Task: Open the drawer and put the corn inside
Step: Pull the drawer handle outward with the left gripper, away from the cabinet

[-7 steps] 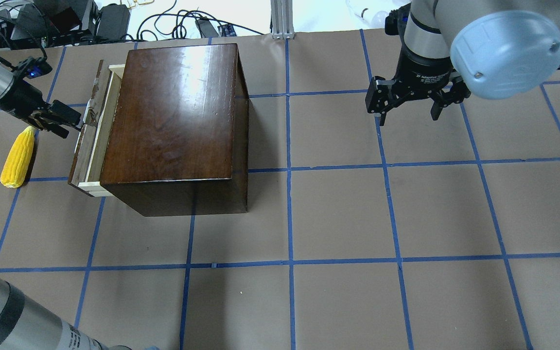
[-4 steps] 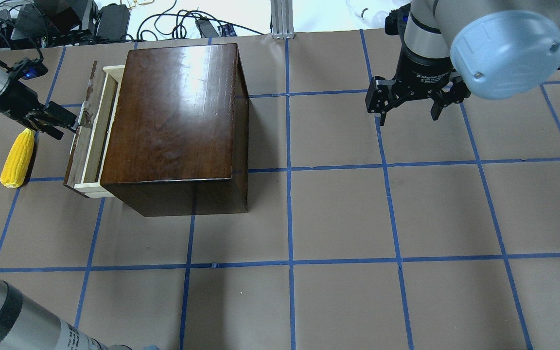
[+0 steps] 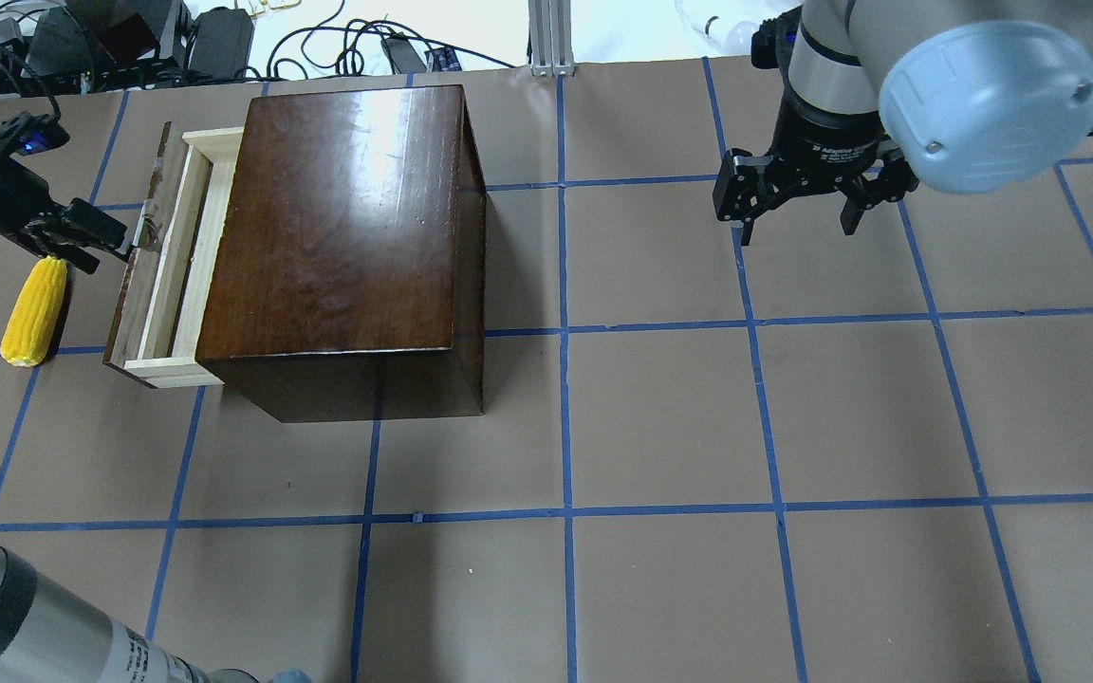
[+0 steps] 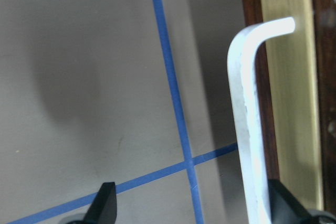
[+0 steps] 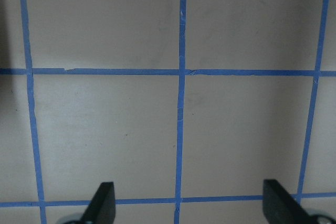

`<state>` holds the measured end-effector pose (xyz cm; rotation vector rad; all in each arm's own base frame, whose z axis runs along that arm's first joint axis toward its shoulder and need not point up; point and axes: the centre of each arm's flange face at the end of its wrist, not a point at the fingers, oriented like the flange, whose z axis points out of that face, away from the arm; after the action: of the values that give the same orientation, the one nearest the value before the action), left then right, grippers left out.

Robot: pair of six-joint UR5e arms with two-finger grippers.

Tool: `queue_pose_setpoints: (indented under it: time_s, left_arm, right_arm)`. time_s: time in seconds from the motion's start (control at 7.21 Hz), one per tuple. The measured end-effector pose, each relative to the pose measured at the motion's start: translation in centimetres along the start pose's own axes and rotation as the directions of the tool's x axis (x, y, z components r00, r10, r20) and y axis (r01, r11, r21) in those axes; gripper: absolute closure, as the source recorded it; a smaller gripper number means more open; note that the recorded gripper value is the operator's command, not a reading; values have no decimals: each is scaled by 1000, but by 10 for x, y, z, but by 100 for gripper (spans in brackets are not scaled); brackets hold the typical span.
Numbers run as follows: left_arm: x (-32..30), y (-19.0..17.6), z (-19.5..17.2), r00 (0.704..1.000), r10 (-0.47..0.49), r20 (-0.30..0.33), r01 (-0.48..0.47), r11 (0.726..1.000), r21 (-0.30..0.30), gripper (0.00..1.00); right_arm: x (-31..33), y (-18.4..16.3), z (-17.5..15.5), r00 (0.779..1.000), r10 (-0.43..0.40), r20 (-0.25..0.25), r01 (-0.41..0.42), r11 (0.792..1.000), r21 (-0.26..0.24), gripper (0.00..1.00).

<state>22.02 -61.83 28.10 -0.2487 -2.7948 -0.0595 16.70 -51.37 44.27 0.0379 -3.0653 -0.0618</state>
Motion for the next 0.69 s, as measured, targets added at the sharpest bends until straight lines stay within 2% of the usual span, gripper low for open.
queue_pose_setpoints:
  time_s: [0.69]
  left_arm:
    - [-3,0,-4,999,38,25,-38,999,-1,0]
  right_arm:
    - [0,0,0,1000,0,0,0,1000,0,0]
